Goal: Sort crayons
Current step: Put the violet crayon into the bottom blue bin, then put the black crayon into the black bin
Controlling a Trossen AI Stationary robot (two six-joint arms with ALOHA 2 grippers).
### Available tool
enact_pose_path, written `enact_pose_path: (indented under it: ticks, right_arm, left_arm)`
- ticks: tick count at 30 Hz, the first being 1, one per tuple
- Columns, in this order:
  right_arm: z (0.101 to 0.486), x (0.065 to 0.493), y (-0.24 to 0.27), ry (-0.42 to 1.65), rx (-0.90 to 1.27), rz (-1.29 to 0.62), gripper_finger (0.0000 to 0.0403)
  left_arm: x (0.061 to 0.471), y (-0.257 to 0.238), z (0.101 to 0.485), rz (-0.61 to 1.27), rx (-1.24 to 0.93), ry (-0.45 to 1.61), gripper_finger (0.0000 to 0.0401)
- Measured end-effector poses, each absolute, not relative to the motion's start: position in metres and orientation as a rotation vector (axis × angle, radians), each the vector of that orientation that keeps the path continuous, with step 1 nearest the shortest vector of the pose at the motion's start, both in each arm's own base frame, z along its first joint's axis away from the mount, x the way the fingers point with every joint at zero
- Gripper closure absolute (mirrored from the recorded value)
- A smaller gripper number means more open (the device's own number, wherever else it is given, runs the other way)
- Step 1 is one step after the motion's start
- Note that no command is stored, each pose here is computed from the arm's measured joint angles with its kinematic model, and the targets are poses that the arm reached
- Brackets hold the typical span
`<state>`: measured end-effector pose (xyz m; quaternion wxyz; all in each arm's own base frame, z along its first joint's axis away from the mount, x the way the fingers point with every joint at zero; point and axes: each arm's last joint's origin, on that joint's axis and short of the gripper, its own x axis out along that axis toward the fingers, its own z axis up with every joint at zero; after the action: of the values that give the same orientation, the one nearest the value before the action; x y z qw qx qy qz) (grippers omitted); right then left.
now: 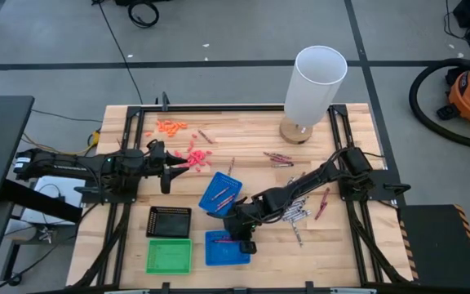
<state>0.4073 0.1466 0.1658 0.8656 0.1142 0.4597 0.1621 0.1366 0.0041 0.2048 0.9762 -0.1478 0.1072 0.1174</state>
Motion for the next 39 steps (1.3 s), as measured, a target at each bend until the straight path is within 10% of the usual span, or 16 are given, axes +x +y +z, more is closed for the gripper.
enact_pose_path:
  ticks: [20, 39]
  right_arm:
    - [0.204, 0.399, 0.125, 0.927, 0.222, 0.308, 0.0290]
    - [0.232, 0.349, 0.087, 1.157, -0.123, -0.201, 0.0290]
  left_arm:
    - [0.137, 0.004, 0.205, 0.237, -0.297, 0.217, 0.0241]
    - [0.137, 0.004, 0.205, 0.244, -0.263, 0.219, 0.0241]
